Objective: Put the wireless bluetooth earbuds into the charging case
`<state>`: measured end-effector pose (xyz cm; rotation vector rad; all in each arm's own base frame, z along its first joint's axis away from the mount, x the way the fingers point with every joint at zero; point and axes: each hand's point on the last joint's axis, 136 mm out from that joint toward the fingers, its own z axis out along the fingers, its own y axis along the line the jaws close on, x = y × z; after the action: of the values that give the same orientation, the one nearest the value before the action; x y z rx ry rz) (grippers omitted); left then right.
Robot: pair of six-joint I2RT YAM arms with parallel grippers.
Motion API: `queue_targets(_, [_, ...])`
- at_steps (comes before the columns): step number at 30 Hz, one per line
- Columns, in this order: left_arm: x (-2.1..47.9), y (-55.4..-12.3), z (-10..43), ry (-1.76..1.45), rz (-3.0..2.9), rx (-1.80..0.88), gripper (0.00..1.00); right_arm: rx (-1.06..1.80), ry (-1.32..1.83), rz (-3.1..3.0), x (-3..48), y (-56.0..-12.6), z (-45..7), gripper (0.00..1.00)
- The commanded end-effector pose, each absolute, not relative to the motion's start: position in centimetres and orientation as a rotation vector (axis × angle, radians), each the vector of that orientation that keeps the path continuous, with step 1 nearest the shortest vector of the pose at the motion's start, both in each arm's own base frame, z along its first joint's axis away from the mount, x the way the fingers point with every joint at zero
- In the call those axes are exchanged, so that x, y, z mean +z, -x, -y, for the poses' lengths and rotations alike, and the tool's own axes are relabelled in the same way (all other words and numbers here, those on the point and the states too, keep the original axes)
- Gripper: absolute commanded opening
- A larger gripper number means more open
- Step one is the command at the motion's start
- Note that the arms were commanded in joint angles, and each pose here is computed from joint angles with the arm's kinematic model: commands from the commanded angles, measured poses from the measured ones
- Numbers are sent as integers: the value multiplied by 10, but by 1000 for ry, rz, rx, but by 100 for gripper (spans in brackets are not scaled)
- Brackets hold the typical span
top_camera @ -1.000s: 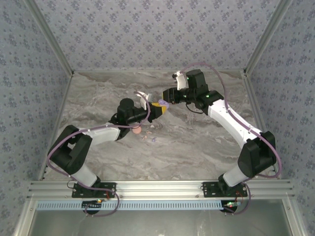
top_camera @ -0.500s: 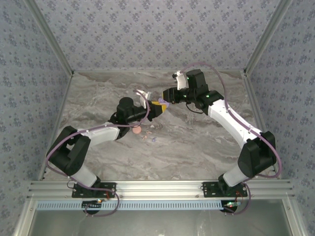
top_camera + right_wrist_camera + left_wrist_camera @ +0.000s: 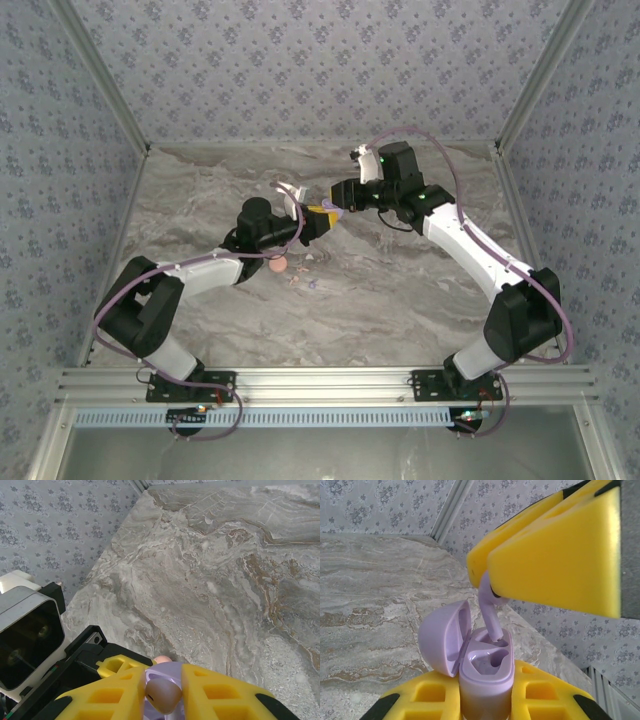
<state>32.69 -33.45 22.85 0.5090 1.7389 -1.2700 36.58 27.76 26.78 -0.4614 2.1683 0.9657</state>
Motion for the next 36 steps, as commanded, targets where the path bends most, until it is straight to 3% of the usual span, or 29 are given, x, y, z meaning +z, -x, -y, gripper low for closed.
queue_targets(1, [265, -327, 338, -507, -1643, -1288, 14, 970, 485, -2116, 282, -360, -278, 26])
queue_targets(36, [269, -332, 338, -521, -1623, -1247, 13, 956, 512, -2177, 269, -351, -276, 29])
